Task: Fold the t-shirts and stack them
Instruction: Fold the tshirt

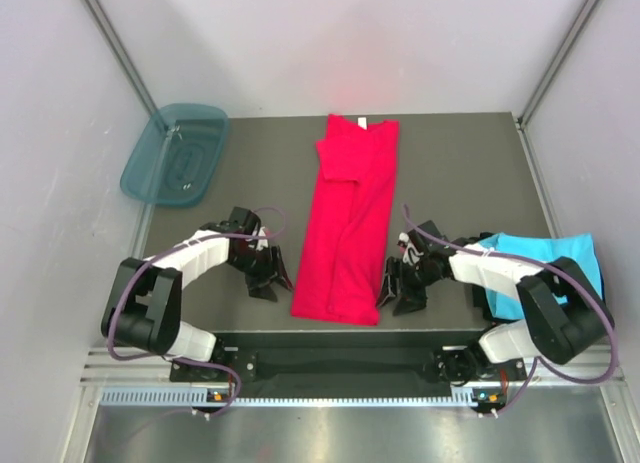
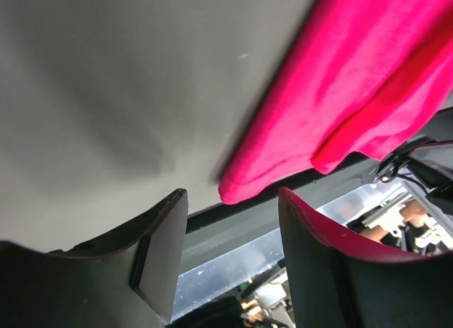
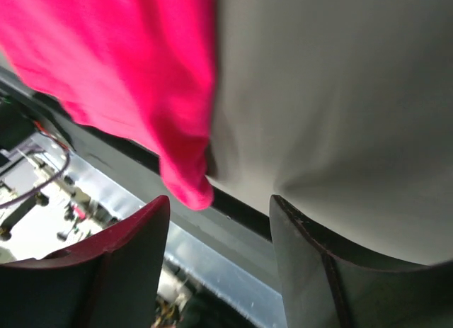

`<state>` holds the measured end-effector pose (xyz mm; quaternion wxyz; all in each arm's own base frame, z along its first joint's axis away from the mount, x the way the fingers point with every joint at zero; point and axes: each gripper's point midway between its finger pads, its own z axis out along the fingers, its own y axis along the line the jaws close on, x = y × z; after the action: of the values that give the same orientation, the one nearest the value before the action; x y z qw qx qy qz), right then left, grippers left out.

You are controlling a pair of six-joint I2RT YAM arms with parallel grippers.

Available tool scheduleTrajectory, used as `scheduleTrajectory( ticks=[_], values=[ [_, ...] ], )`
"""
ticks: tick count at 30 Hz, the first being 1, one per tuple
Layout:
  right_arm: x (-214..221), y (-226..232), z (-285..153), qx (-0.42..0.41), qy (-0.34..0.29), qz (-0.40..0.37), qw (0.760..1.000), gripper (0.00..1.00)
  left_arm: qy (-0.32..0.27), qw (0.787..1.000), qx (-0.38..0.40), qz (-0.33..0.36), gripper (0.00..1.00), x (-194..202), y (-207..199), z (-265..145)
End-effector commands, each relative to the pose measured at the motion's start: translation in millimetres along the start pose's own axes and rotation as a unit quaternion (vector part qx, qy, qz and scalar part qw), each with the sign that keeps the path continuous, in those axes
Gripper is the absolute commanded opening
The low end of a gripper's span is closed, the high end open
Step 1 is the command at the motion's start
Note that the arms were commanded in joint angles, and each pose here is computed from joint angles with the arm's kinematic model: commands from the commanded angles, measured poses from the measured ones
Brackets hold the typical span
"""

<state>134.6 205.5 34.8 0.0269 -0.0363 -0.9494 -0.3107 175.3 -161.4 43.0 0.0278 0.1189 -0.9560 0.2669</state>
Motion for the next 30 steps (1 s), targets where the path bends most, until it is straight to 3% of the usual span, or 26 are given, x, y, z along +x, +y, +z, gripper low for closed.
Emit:
scheduleTrajectory(
  ticks=[1, 9, 13, 23, 30],
  values=[
    [6, 13, 11, -0.020, 0.014, 0.010, 1.000, 0.57, -0.011, 0.999, 0.031, -0.005, 0.59, -10, -10, 8],
    [13, 19, 29, -0.020, 0.035, 0.015, 0.999, 0.51, 0.003, 0.999, 0.045, -0.025, 0.55, -6, -7, 26],
    [14, 18, 33, -0.021, 0.035, 0.015, 0.999, 0.47, 0.012, 0.999, 0.043, -0.018, 0.40, 2, -7, 32],
    [11, 18, 35, -0.014, 0.019, 0.003, 1.000, 0.35, 0.021, 0.999, 0.039, -0.003, 0.41, 17, -4, 38],
    [10, 21, 34, -0.013, 0.013, -0.013, 1.000, 0.28, 0.030, 0.999, 0.030, 0.000, 0.28, 24, 2, 36]
  ],
)
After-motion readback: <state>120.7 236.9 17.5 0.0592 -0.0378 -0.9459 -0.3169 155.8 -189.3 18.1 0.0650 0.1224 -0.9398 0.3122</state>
